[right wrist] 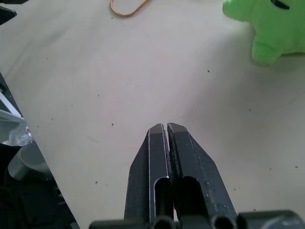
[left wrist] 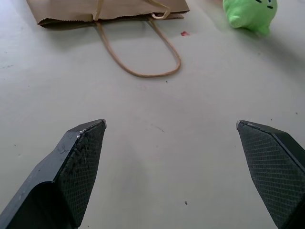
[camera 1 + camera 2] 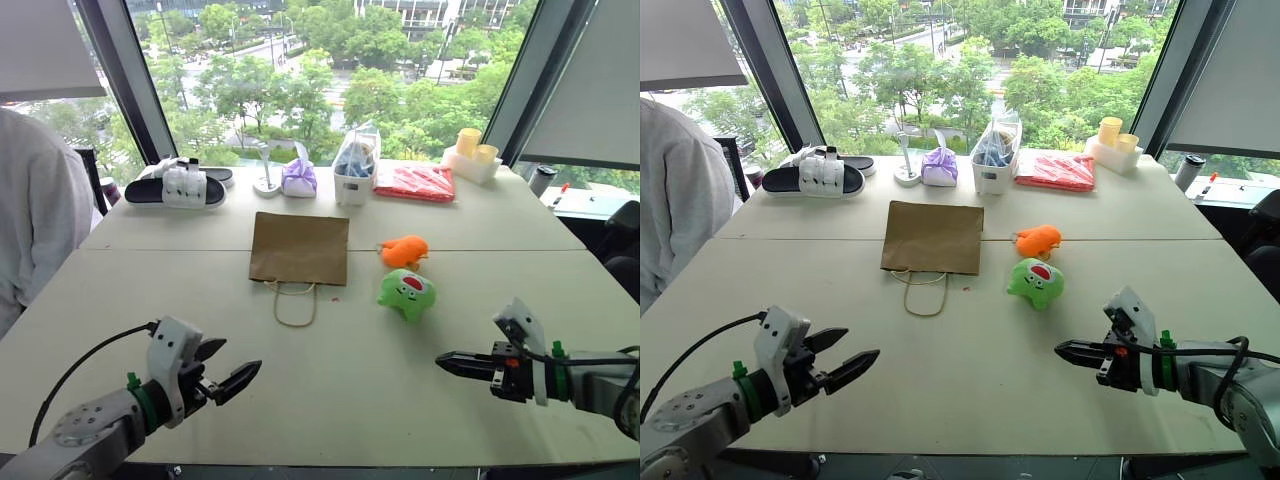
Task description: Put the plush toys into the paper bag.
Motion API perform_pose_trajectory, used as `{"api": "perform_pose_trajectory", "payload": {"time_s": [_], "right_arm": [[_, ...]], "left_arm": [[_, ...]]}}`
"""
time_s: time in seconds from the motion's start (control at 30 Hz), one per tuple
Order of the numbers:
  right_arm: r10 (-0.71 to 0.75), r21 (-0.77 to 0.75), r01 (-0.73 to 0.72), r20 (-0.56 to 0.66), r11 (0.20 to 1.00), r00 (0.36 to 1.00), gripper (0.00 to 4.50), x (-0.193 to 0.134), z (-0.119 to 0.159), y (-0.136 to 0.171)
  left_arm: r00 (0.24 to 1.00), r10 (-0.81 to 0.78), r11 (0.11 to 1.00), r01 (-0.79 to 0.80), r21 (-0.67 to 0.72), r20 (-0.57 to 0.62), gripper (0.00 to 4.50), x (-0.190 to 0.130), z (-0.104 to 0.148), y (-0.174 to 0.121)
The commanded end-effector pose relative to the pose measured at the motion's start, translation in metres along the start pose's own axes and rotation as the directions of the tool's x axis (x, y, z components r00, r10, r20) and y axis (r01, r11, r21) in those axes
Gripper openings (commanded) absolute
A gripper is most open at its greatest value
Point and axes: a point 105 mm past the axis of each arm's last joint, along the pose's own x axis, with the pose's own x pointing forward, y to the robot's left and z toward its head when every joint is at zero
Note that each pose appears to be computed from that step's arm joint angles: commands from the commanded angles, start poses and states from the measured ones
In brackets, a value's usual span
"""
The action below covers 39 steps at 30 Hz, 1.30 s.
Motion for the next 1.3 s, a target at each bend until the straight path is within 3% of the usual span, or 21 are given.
{"api": "perform_pose_trajectory", "payload": {"time_s": [0.03, 0.57, 0.67, 0.8, 0.97, 1.1, 1.3], "right_arm": [[-0.002, -0.044, 0.003, 0.005, 0.999, 1.0, 0.05, -0.002, 0.007, 0.004], [-0.015, -0.047, 0.016, 0.004, 0.999, 1.0, 0.05, -0.002, 0.008, 0.006], [-0.015, -0.044, 0.016, 0.008, 0.999, 1.0, 0.05, -0.001, 0.009, 0.007], [-0.012, -0.06, 0.013, 0.02, 0.998, 1.0, 0.05, 0.002, 0.017, 0.007], [-0.01, -0.068, 0.013, 0.04, 0.998, 0.999, 0.05, 0.008, 0.02, 0.015], [-0.006, -0.072, 0.009, 0.047, 0.997, 0.999, 0.05, 0.015, 0.018, 0.025], [-0.019, -0.062, 0.023, 0.067, 0.998, 0.998, 0.05, 0.018, 0.015, 0.033]], "left_arm": [[0.999, -0.022, 0.999, 0.02, 0.041, 0.036, 4.5, 0.003, 0.008, -0.003], [0.998, -0.046, 0.998, 0.044, 0.047, 0.038, 4.5, 0.006, 0.009, -0.002], [0.998, -0.069, 0.978, 0.069, 0.199, -0.008, 4.5, 0.006, 0.013, 0.003], [0.973, -0.207, 0.803, 0.227, 0.552, -0.099, 4.5, 0.016, 0.042, 0.004], [0.908, -0.349, 0.609, 0.408, 0.68, -0.232, 4.5, 0.037, 0.041, 0.002], [0.922, -0.291, 0.471, 0.371, 0.8, -0.257, 4.5, 0.074, 0.04, 0.028], [0.938, -0.275, 0.405, 0.313, 0.859, -0.212, 4.5, 0.107, 0.053, 0.052]]}}
